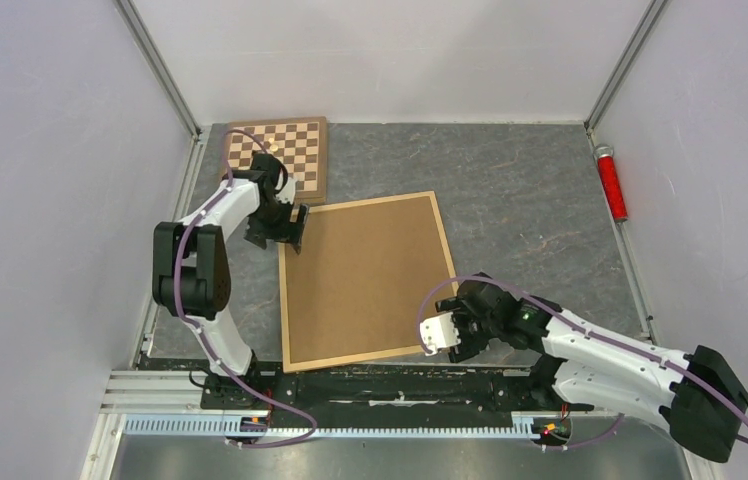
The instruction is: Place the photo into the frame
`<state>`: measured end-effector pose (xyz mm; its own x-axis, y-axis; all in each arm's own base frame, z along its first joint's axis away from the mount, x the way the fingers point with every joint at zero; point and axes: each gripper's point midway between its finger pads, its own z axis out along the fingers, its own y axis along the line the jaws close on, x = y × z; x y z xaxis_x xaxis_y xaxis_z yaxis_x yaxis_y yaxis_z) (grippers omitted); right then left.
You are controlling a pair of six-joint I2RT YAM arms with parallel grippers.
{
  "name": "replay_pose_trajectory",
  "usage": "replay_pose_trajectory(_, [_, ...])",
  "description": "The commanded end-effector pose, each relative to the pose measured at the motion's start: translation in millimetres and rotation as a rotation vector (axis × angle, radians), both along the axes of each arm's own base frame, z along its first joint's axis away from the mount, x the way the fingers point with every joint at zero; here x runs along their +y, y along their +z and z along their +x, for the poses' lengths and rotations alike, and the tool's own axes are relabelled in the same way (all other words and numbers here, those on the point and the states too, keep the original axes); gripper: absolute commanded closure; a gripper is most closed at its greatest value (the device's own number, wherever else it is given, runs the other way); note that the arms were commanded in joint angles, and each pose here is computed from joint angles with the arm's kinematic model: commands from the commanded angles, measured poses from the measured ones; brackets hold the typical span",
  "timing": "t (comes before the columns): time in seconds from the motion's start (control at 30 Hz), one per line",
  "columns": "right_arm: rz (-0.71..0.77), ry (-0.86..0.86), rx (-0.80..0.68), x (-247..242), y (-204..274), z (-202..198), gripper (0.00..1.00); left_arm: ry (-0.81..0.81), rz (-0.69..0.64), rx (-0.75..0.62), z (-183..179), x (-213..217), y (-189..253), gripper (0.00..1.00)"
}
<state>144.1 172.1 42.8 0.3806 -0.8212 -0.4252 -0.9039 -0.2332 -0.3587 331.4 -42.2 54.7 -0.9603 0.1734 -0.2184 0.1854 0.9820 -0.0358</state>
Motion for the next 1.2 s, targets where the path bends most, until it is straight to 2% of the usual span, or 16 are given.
replay_pose_trajectory(0.0, [-0.024, -0.049, -0.053, -8, -6, 5, 0.25, 0.025, -0.047, 0.027, 2, -8, -4, 0.06])
replay_pose_trajectory(0.2, [-0.03, -0.086, -0.11, -13, -10, 13, 0.29, 0.023, -0.028, 0.061, -1, -5, -19, 0.11])
replay_pose_trajectory(0.3, [-0.028, -0.09, -0.124, -13, -12, 13, 0.31, 0.02, -0.028, 0.076, -4, -5, -24, 0.16])
replay_pose_trajectory(0.47, [0.039, -0.114, -0.203, -6, 4, 21, 0.39, 0.013, -0.037, 0.085, -5, -7, -27, 0.23])
replay_pose_trajectory(0.73, [0.105, -0.149, -0.305, 3, 29, 32, 0.46, 0.008, -0.05, 0.09, -4, -9, -27, 0.24])
replay_pose_trajectory(1.0, [0.107, -0.163, -0.349, 5, 41, 37, 0.48, -0.003, -0.06, 0.06, -1, -11, -18, 0.22])
replay_pose_trajectory(1.17, [0.155, -0.3, -0.33, -1, 48, 46, 0.38, -0.027, -0.079, 0.001, 5, -14, -1, 0.15])
